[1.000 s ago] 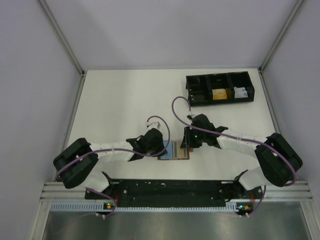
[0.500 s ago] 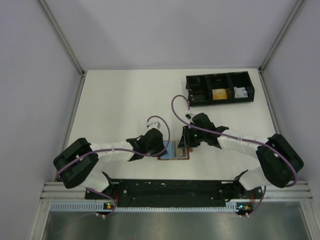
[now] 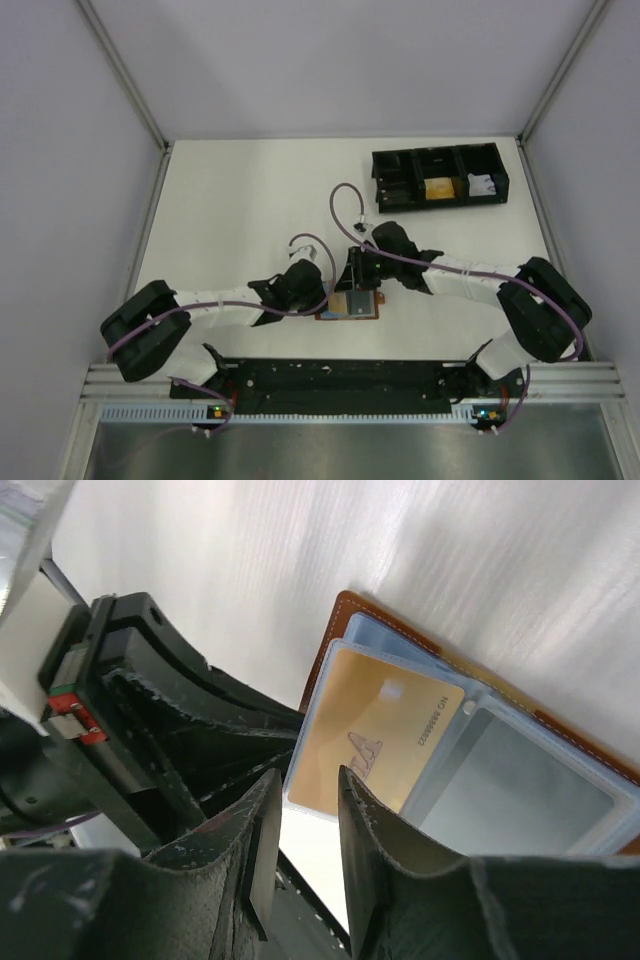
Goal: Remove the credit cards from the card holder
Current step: Remove the credit card from the card holder.
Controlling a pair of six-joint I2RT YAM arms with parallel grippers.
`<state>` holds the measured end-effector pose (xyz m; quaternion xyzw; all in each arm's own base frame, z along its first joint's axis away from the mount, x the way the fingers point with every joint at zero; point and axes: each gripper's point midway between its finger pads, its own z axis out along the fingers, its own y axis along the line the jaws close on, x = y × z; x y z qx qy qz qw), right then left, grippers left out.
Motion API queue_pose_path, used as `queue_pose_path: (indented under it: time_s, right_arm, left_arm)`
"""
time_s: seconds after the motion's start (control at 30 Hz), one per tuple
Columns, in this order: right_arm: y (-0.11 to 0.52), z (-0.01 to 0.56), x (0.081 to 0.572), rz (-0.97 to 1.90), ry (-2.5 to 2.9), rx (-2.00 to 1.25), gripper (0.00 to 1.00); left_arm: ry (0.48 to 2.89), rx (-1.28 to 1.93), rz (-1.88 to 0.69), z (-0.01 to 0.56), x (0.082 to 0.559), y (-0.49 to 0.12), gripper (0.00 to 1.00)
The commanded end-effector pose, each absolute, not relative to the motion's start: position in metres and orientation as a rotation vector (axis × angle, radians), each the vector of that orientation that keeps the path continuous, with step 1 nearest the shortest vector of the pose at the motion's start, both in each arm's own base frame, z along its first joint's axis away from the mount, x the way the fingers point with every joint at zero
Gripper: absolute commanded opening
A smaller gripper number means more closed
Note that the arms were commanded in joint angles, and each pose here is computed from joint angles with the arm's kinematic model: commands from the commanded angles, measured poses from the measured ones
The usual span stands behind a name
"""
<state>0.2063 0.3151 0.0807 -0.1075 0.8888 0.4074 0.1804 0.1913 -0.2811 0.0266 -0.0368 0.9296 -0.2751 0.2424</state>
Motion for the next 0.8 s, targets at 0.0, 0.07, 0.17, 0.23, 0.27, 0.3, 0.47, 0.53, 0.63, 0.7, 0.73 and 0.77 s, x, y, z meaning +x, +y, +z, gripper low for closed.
queue_pose_path:
  time_s: [0.0, 0.07, 0.17, 0.23, 0.27, 0.3, 0.47, 0.53, 0.63, 0.7, 0.73, 0.77]
  right_arm:
    - [0.34, 0.094, 0.214, 1.249, 2.441, -0.323, 0.29]
    - [0.342, 0.092, 0.215, 1.245, 2.449, -0.335, 0.3]
    - [0.34, 0.09, 0.22, 1.202, 2.458, -0.327, 0.3]
    - [0.334, 0.087, 0.223, 1.144, 2.468, -0.317, 0.3]
    - [0.331, 0.086, 0.224, 1.119, 2.471, -0.312, 0.3]
    - [0.328, 0.085, 0.226, 1.1, 2.468, -0.304, 0.3]
    - [0.314, 0.077, 0.228, 1.045, 2.473, -0.254, 0.3]
    - [0.31, 0.073, 0.228, 1.045, 2.473, -0.228, 0.3]
    - [0.307, 0.07, 0.228, 1.065, 2.458, -0.197, 0.3]
    - [0.305, 0.067, 0.228, 1.069, 2.459, -0.184, 0.31]
    - [0.304, 0.065, 0.229, 1.068, 2.459, -0.181, 0.31]
    - [0.303, 0.064, 0.229, 1.066, 2.459, -0.172, 0.31]
  left_arm:
    - [2.502, -0.147, -0.717, 0.034, 0.192, -0.267, 0.0]
    - [2.478, -0.163, -0.721, 0.039, 0.194, -0.264, 0.0]
    - [2.477, -0.178, -0.676, 0.04, 0.191, -0.252, 0.0]
    - [2.459, -0.196, -0.65, 0.046, 0.191, -0.243, 0.0]
    - [2.449, -0.203, -0.629, 0.048, 0.191, -0.238, 0.0]
    - [2.443, -0.207, -0.62, 0.052, 0.191, -0.233, 0.0]
    - [2.362, -0.167, -0.719, 0.081, 0.19, -0.236, 0.03]
    - [2.329, -0.123, -0.791, 0.095, 0.192, -0.248, 0.04]
    - [2.324, -0.071, -0.836, 0.105, 0.195, -0.264, 0.04]
    - [2.343, -0.056, -0.821, 0.102, 0.2, -0.271, 0.04]
    - [2.353, -0.048, -0.823, 0.1, 0.202, -0.274, 0.04]
    - [2.36, -0.046, -0.821, 0.097, 0.204, -0.277, 0.03]
